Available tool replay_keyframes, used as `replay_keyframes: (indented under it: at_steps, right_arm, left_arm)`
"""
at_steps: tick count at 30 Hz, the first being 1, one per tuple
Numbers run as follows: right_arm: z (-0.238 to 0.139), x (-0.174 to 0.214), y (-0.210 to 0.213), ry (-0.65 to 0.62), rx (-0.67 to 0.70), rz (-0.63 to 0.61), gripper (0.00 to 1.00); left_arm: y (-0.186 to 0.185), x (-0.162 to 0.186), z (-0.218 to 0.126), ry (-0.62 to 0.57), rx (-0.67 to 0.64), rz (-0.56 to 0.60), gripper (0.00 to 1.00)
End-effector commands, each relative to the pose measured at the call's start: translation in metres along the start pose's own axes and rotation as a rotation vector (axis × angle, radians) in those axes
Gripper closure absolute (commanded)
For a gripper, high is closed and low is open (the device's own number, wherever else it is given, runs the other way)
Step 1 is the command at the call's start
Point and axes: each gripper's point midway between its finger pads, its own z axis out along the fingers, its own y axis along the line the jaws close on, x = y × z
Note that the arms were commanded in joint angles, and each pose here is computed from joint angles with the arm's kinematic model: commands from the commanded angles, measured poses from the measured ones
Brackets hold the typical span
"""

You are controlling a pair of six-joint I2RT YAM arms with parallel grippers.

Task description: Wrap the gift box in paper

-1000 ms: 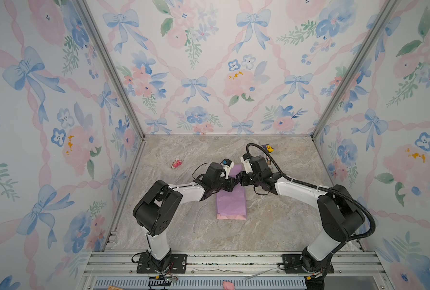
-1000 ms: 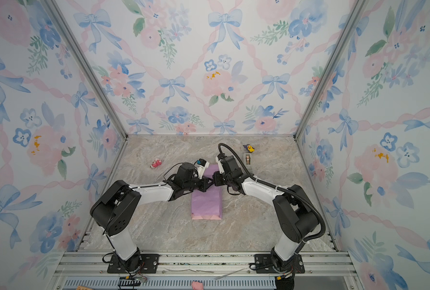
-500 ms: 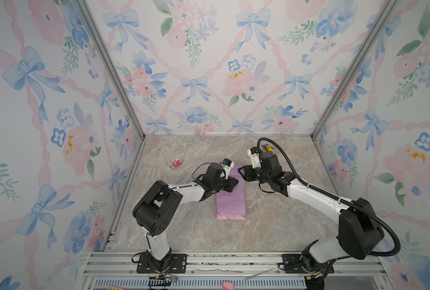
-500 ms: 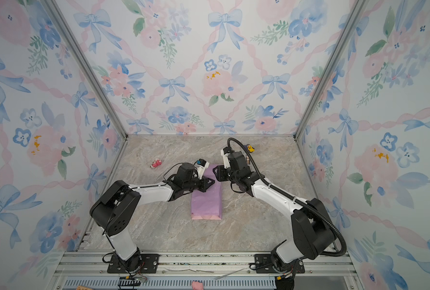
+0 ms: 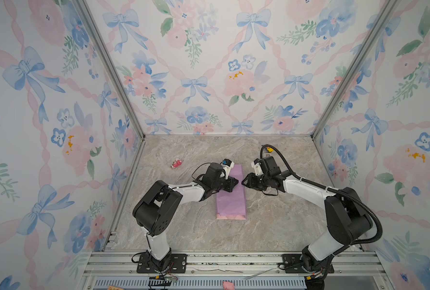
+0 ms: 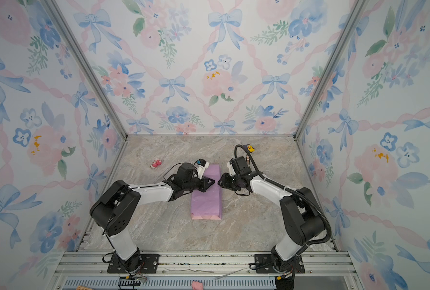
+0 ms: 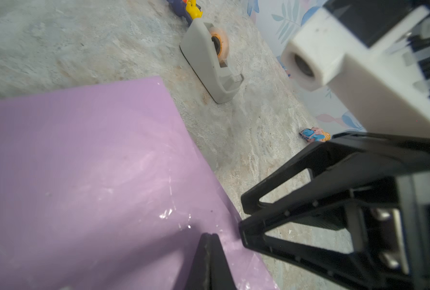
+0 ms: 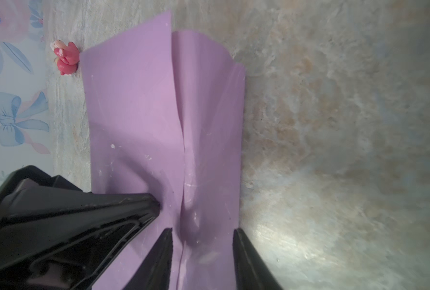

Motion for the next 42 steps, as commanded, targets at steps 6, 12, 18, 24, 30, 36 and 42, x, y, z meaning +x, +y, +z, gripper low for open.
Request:
replay_keyframes:
  at_steps: [6, 12, 18, 24, 30, 36, 42]
  right_arm:
    - [0.015, -0.006, 0.008, 0.029, -0.049, 0.039, 0.58]
    - [0.022, -0.001, -0.003, 0.051, -0.022, 0.061, 0.68]
    - [0.025, 0.005, -0.012, 0.069, 0.001, 0.075, 0.72]
    - [-0.001, -0.009, 0.003, 0.012, -0.02, 0.05, 0.56]
    - [-0.02, -0.015, 0.005, -0.001, -0.007, 0.035, 0.57]
    - [-0.015, -0.019, 0.018, 0.003, -0.057, 0.03, 0.67]
    - [0.004, -0.012, 0.015, 0.054, -0.061, 0.047, 0.74]
  left_arm:
    - [0.045, 0.084, -0.003, 0.244, -0.16, -0.1, 0.95]
    - [0.044, 0.082, -0.003, 0.24, -0.161, -0.098, 0.95]
    - [0.039, 0.072, -0.004, 0.219, -0.146, -0.094, 0.95]
    - [0.035, 0.062, -0.006, 0.202, -0.145, -0.081, 0.95]
    - [0.038, 0.069, -0.005, 0.215, -0.146, -0.087, 0.95]
    - [0.038, 0.07, -0.005, 0.215, -0.148, -0.086, 0.95]
    - [0.04, 0.072, -0.004, 0.219, -0.151, -0.089, 0.95]
